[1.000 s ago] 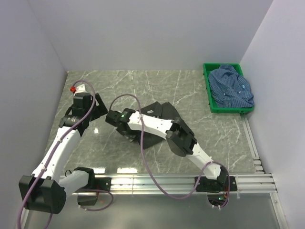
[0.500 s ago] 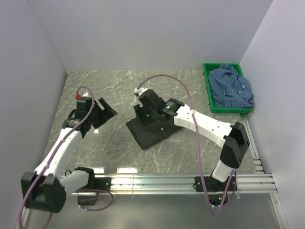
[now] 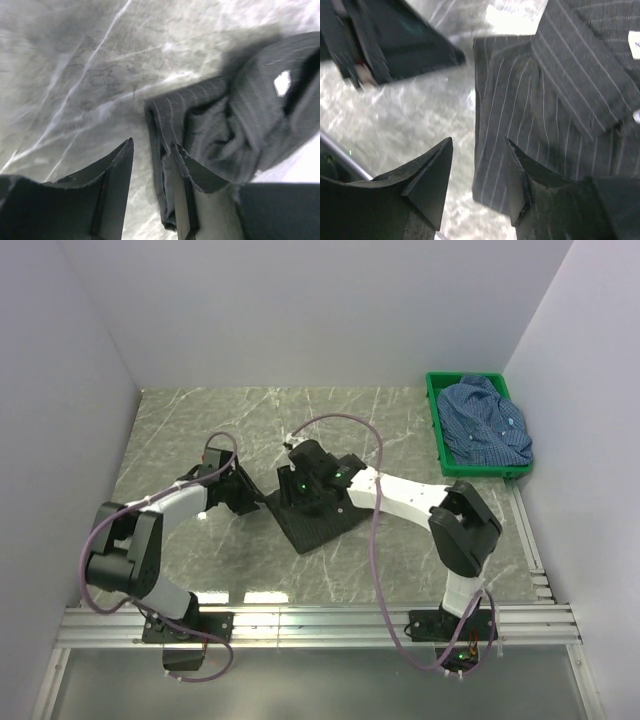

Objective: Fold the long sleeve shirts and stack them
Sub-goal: Neatly place the folded shirt to the corner

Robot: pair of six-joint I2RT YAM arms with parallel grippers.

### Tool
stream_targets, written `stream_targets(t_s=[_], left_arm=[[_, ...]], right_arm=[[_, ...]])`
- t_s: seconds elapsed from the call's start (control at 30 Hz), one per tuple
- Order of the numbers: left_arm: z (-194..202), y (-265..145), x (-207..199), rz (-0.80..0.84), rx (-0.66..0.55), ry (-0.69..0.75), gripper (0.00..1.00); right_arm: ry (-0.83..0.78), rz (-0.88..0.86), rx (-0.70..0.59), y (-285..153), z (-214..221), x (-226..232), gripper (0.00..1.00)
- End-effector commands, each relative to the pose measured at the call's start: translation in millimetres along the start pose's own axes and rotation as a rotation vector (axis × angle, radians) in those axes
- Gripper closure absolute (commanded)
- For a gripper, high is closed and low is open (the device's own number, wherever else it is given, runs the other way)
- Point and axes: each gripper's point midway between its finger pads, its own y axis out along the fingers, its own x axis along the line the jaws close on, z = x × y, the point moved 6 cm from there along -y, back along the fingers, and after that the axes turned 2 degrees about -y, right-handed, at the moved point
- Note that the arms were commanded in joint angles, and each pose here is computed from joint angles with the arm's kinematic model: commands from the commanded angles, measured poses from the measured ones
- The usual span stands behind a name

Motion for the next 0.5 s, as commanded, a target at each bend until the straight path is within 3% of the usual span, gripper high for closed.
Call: stream_targets(t_s=[0.0,0.33,0.47], left_arm=[[-3.7,14.9,-12.0,0.022,-0.018,0.022,0.58],[5.3,36.5,6.7,-0.055,0.005,0.024,0.62],[11.2,41.6,13.5,-0.071,0.021,0.026,0.76]], right_arm=[[0.061,-0.003,-0.116,13.9,-31.2,7.6,0.47],[0.074,0.087,-0.081,59.0,-32.2,-1.9,0.45],[0.083,0.097,-0.067,71.5,-28.1,-5.3,0.47]])
